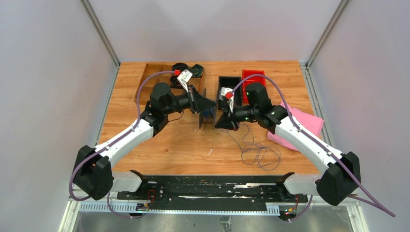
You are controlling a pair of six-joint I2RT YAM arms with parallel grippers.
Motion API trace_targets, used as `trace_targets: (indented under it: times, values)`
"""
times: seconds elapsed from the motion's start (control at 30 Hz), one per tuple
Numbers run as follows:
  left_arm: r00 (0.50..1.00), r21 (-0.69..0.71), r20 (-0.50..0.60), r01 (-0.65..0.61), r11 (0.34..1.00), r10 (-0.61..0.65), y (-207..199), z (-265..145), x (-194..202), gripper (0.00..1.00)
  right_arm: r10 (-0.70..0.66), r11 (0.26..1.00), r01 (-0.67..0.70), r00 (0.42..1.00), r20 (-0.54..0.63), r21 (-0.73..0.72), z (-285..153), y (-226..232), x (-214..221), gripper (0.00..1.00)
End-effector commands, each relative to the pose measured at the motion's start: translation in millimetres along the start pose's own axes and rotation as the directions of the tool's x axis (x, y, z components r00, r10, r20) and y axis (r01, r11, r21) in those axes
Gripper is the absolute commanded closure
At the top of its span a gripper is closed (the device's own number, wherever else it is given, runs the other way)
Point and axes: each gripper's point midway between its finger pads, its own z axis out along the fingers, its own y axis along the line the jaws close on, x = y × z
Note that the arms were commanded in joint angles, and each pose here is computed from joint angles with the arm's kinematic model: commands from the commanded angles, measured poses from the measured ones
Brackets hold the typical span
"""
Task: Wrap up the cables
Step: Adjust the cable at the center of the board.
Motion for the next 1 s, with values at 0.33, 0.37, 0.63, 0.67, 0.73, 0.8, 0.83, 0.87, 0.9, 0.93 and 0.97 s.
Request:
trace_targets:
  times: [0.33, 0.37, 0.63, 0.67, 0.73, 0.8, 0.83, 0.87, 0.9, 0.93, 0.97]
  values:
    - [0.989, -0.107, 0.146, 0.025, 0.994, -0.009, 27.4, -20.8, -25.7, 1.0, -0.002, 0.999, 0.0, 0.999, 0.039, 0.035, -8.7, -6.2, 3.6, 0.99]
    - [0.988, -0.115, 0.151, 0.025, 0.993, -0.008, 29.4, -21.8, -26.6, 1.0, -0.01, 1.0, 0.009, 0.999, 0.039, 0.022, -8.5, -3.5, 4.2, 0.99]
    - [0.986, -0.183, 0.165, 0.018, 0.983, 0.013, 47.4, -28.3, -24.6, 1.0, -0.044, 0.998, 0.046, 0.998, 0.039, -0.051, -9.0, 9.7, 5.5, 0.99]
    - [0.986, -0.183, 0.165, 0.013, 0.983, 0.018, 47.5, -28.2, -25.1, 1.0, -0.042, 0.998, 0.044, 0.998, 0.037, -0.054, -8.8, 10.2, 5.0, 0.99]
    - [0.987, -0.172, 0.162, 0.004, 0.985, 0.024, 45.3, -27.1, -26.4, 1.0, -0.033, 0.999, 0.034, 0.999, 0.026, -0.037, -8.1, 6.2, 5.7, 0.99]
    - [0.986, -0.154, 0.165, 0.006, 0.988, 0.02, 41.9, -25.4, -28.5, 1.0, -0.025, 1.0, 0.025, 1.0, 0.013, 0.009, -6.8, -3.6, 8.1, 0.99]
    - [0.986, -0.143, 0.166, 0.01, 0.99, 0.014, 39.8, -24.6, -29.7, 1.0, -0.02, 1.0, 0.02, 1.0, 0.012, 0.024, -5.9, -7.1, 8.7, 0.99]
    - [0.986, -0.133, 0.167, 0.017, 0.991, 0.006, 37.5, -24.0, -30.9, 1.0, -0.017, 0.999, 0.016, 1.0, 0.014, 0.037, -4.7, -10.7, 7.9, 0.99]
    - [0.986, -0.125, 0.168, 0.024, 0.992, -0.002, 35.5, -23.4, -32.1, 1.0, -0.015, 0.999, 0.014, 1.0, 0.019, 0.044, -3.4, -13.5, 7.0, 0.99]
    - [0.985, -0.117, 0.171, 0.036, 0.993, -0.015, 33.5, -23.0, -32.7, 1.0, -0.013, 0.999, 0.012, 1.0, 0.026, 0.044, -1.6, -15.4, 5.0, 0.98]
    - [0.984, -0.111, 0.178, 0.046, 0.993, -0.026, 32.5, -23.0, -33.7, 1.0, -0.011, 0.999, 0.009, 1.0, 0.029, 0.046, 0.2, -18.2, 3.1, 0.98]
